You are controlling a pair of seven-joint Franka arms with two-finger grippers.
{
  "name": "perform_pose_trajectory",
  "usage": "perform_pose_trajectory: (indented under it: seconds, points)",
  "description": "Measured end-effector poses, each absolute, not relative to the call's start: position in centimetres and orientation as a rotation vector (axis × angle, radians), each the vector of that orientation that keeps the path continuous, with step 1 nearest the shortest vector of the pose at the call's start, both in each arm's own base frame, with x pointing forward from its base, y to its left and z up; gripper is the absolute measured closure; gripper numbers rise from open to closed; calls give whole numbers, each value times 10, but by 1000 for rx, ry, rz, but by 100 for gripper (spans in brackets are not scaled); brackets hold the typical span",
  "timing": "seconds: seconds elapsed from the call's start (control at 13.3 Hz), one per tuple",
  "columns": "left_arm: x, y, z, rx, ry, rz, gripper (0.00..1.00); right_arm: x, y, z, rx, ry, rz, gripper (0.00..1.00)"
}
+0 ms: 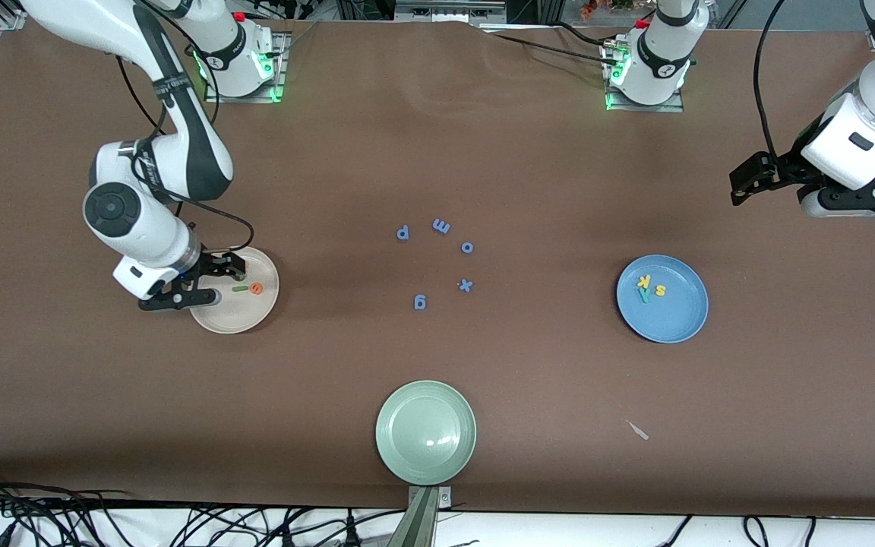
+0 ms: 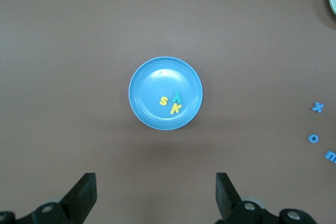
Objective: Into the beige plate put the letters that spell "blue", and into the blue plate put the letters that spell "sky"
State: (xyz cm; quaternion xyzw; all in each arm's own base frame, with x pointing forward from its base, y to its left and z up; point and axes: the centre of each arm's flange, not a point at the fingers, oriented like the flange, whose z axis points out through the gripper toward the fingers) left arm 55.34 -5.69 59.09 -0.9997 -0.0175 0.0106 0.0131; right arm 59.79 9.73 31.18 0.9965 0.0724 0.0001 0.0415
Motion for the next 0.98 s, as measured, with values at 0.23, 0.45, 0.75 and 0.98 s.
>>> perform_pose_trajectory:
  seconds: [0.23, 0.45, 0.75, 0.98]
  points:
    - [552, -57, 590, -3113, -55, 52, 0, 591, 87, 383, 3060, 185, 17, 0]
    - [551, -57, 589, -3112, -55, 60, 0, 576, 65, 481, 3128, 87, -36, 0]
    - [551, -57, 589, -3112, -55, 61, 0, 552, 26, 555, 3148, 38, -67, 0]
    - [551, -57, 589, -3112, -55, 61, 0, 552, 12, 582, 3148, 31, -77, 0]
